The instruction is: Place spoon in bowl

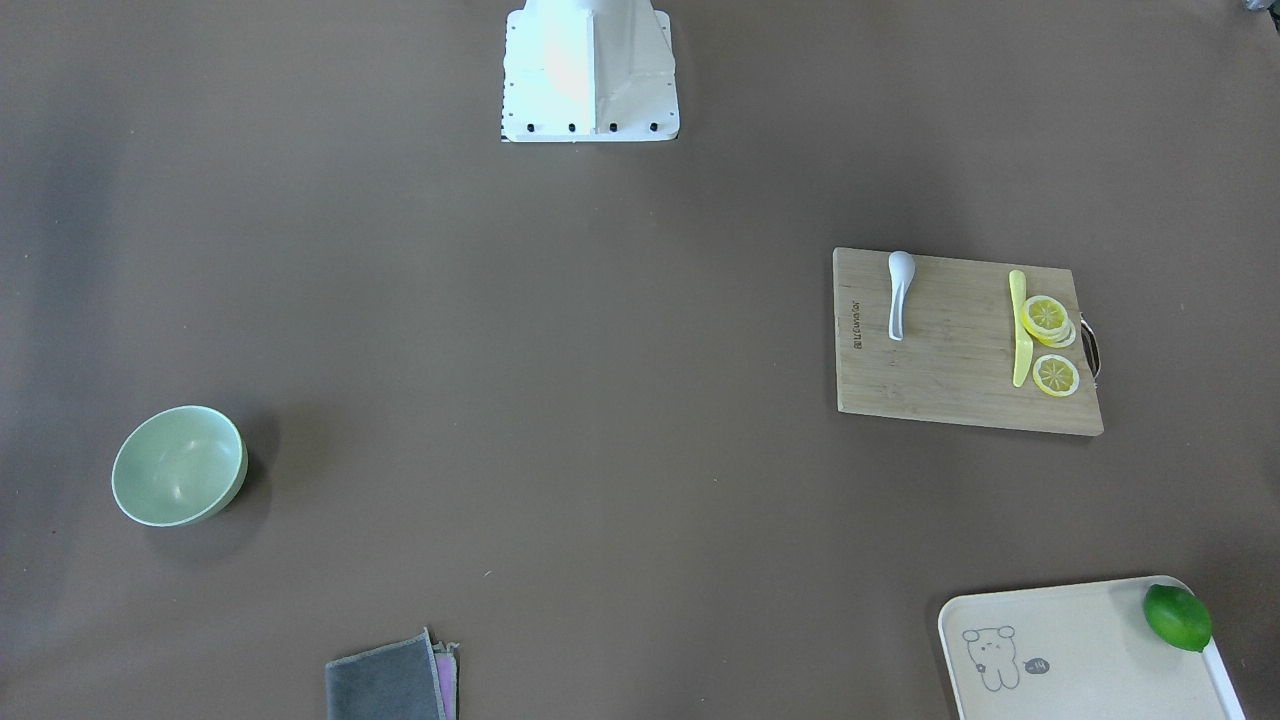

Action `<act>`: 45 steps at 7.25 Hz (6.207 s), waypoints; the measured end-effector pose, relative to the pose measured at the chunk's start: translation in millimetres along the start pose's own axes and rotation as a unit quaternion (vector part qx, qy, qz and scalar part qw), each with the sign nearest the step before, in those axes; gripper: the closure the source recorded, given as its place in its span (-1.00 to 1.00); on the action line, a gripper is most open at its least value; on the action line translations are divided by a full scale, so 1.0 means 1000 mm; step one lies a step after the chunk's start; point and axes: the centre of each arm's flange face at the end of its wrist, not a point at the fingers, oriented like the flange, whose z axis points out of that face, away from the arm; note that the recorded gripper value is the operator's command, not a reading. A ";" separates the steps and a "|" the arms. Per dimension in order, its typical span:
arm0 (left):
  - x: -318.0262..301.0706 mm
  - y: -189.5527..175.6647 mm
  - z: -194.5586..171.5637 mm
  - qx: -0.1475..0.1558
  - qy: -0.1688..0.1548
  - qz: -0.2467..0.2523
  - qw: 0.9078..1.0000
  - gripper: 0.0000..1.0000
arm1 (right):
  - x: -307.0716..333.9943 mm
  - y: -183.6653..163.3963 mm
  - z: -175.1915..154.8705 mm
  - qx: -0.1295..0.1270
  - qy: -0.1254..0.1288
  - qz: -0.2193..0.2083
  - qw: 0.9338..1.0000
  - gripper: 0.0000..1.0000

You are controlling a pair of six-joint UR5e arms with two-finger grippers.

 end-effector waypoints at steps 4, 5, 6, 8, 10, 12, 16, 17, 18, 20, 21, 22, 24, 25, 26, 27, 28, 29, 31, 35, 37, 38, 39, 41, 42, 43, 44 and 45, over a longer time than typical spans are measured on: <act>-0.015 -0.007 0.020 0.004 0.001 -0.018 1.000 -0.96 | -0.018 -0.033 0.009 0.017 -0.016 -0.025 0.999 -1.00; -0.013 -0.009 0.021 0.012 0.003 -0.034 0.999 -0.96 | -0.031 -0.048 0.017 0.023 -0.019 -0.040 0.999 -1.00; -0.008 -0.011 0.023 0.017 0.006 -0.043 0.999 -0.96 | -0.042 -0.062 0.031 0.028 -0.024 -0.055 0.998 -1.00; 0.002 -0.017 0.028 0.018 0.012 -0.046 0.999 -0.96 | -0.071 -0.092 0.075 0.039 -0.038 -0.051 0.997 -1.00; 0.006 -0.018 0.031 0.016 0.013 -0.046 0.999 -0.96 | -0.139 -0.107 0.125 0.055 -0.036 -0.012 0.998 -1.00; 0.007 -0.019 0.031 0.016 0.014 -0.046 0.999 -0.96 | -0.186 -0.107 0.167 0.059 -0.020 0.006 0.998 -1.00; 0.009 -0.020 0.031 0.016 0.015 -0.046 0.999 -0.96 | -0.190 -0.095 0.195 0.047 -0.010 0.006 0.999 1.00; 0.009 -0.023 0.031 0.016 0.015 -0.045 0.999 -0.96 | -0.194 -0.095 0.192 0.042 -0.019 0.006 0.999 1.00; 0.010 -0.028 0.031 0.016 0.015 -0.048 0.999 -0.96 | -0.199 -0.096 0.189 0.038 -0.027 0.009 0.999 1.00; 0.012 -0.035 0.032 0.017 0.017 -0.059 0.998 -0.96 | -0.217 -0.098 0.178 0.033 -0.057 0.033 0.997 1.00; 0.012 -0.036 0.033 0.017 0.017 -0.061 0.998 -0.96 | -0.238 -0.102 0.167 0.035 -0.084 0.051 0.995 1.00; 0.012 -0.036 0.033 0.017 0.017 -0.062 0.998 -0.96 | -0.271 -0.108 0.155 0.034 -0.112 0.058 0.991 1.00; 0.011 -0.036 0.038 0.013 0.017 -0.062 0.998 -0.96 | -0.382 -0.105 0.155 0.028 -0.144 0.049 0.988 1.00; 0.014 -0.038 0.042 0.010 0.019 -0.059 0.998 -0.96 | -0.456 -0.093 0.163 0.039 -0.144 0.045 0.988 1.00; 0.019 -0.040 0.045 0.009 0.021 -0.055 0.998 -0.96 | -0.532 -0.073 0.171 0.049 -0.133 0.040 0.989 1.00; 0.024 -0.043 0.047 0.007 0.023 -0.051 0.998 -0.96 | -0.588 -0.051 0.175 0.051 -0.122 0.035 0.991 1.00; 0.029 -0.046 0.050 0.006 0.024 -0.048 0.999 -0.96 | -0.618 -0.032 0.181 0.046 -0.116 0.029 0.992 1.00; 0.036 -0.050 0.053 0.004 0.027 -0.042 0.999 -0.96 | -0.633 -0.016 0.189 0.040 -0.111 0.023 0.993 1.00; 0.067 -0.060 0.060 0.003 0.039 -0.035 0.999 -0.96 | -0.638 -0.001 0.204 0.037 -0.101 0.017 0.994 -0.99; 0.230 -0.032 0.075 -0.019 0.102 -0.038 0.994 -0.94 | -0.596 -0.042 0.172 0.047 -0.107 0.032 0.993 -1.00; 0.299 0.003 0.087 -0.034 0.109 -0.027 0.993 -0.94 | -0.499 -0.080 0.130 0.050 -0.107 -0.007 0.993 -1.00; 0.329 0.024 0.102 -0.038 0.096 -0.017 0.995 -0.94 | -0.442 -0.091 0.114 0.055 -0.098 -0.057 0.992 -1.00; 0.349 0.047 0.116 -0.037 0.075 -0.004 0.996 -0.94 | -0.389 -0.096 0.101 0.064 -0.086 -0.100 0.989 -1.00; 0.372 0.081 0.139 -0.046 0.053 0.020 0.997 -0.94 | -0.322 -0.096 0.090 0.075 -0.068 -0.118 0.988 -1.00; 0.383 0.094 0.149 -0.052 0.048 0.030 0.997 -0.94 | -0.309 -0.097 0.087 0.078 -0.064 -0.116 0.988 -1.00; 0.389 0.102 0.156 -0.059 0.046 0.036 0.997 -0.94 | -0.300 -0.100 0.081 0.077 -0.061 -0.109 0.989 -1.00; 0.392 0.108 0.163 -0.065 0.045 0.039 0.996 -0.89 | -0.291 -0.104 0.075 0.068 -0.059 -0.100 0.991 -1.00; 0.394 0.111 0.167 -0.069 0.045 0.041 0.996 -0.43 | -0.284 -0.109 0.066 0.056 -0.052 -0.096 0.992 -1.00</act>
